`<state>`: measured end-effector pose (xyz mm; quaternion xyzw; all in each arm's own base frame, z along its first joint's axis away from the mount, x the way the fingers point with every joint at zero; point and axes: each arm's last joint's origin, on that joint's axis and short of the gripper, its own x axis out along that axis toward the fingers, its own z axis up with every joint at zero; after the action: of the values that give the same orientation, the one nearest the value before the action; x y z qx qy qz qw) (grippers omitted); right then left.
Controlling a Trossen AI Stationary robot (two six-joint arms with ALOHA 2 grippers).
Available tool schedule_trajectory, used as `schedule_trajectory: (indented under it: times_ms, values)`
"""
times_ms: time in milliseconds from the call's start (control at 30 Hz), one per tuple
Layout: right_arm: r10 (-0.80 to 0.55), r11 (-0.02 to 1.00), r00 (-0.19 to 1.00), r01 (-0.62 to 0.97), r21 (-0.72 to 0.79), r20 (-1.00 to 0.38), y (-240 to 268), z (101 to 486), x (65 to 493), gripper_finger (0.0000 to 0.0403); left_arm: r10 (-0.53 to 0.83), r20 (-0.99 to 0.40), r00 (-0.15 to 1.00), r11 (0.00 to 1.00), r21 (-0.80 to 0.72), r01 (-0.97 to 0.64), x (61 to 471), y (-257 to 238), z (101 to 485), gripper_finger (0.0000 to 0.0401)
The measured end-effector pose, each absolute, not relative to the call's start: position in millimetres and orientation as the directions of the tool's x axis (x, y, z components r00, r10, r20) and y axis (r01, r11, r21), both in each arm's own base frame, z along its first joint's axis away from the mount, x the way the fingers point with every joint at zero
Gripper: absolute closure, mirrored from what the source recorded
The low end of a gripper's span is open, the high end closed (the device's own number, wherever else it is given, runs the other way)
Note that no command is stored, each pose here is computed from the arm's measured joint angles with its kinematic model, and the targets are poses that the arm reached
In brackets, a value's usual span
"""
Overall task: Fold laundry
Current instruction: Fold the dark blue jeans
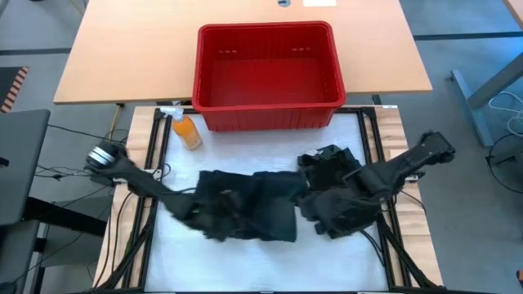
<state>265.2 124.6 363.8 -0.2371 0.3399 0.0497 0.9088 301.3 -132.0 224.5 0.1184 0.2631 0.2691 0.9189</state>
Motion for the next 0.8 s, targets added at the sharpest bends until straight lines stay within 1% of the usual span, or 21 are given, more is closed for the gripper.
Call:
schedule_trajectory:
  times_ms: [67,100,167,200,267,333,400,533,667,800]
  values:
    - [-0.093,0.903,0.748,-0.215,-0.372,-0.658,119,356,277,0.0377,0.567,-0.369,0.736,0.822,0.302,-0.482,273,-138,233,0.0401]
    - [-0.11,0.915,0.743,-0.184,-0.359,-0.66,115,352,285,0.0377,0.556,-0.344,0.756,0.831,0.251,-0.497,259,-140,235,0.0401]
    - [-0.138,0.943,0.741,-0.104,-0.315,-0.658,105,346,299,0.0377,0.505,-0.282,0.816,0.861,0.1,-0.499,237,-149,235,0.0401]
    - [-0.146,0.956,0.739,-0.067,-0.287,-0.658,99,343,306,0.0377,0.466,-0.249,0.849,0.879,0.023,-0.476,229,-155,234,0.0401]
    - [-0.129,0.977,0.743,-0.02,-0.214,-0.656,86,339,318,0.0377,0.378,-0.179,0.908,0.915,-0.077,-0.396,217,-168,228,0.0401]
    - [-0.099,0.988,0.739,-0.004,-0.152,-0.666,74,337,327,0.0376,0.309,-0.114,0.944,0.942,-0.101,-0.321,209,-180,223,0.0398]
    - [-0.077,0.994,0.739,0.003,-0.111,-0.669,64,338,335,0.0372,0.31,-0.047,0.95,0.946,-0.085,-0.313,206,-191,227,0.0392]
    - [-0.077,0.996,0.728,0.021,-0.091,-0.681,52,337,348,0.0373,0.318,0.018,0.948,0.944,0.086,-0.319,205,-209,249,0.0364]
    - [-0.059,0.997,0.729,0.01,-0.076,-0.682,53,338,354,0.0376,0.349,0.048,0.936,0.922,0.163,-0.353,219,-211,277,0.0316]
    - [-0.053,0.998,0.731,0.008,-0.07,-0.68,58,338,353,0.0374,0.357,0.028,0.934,0.903,0.248,-0.352,245,-199,295,0.0252]
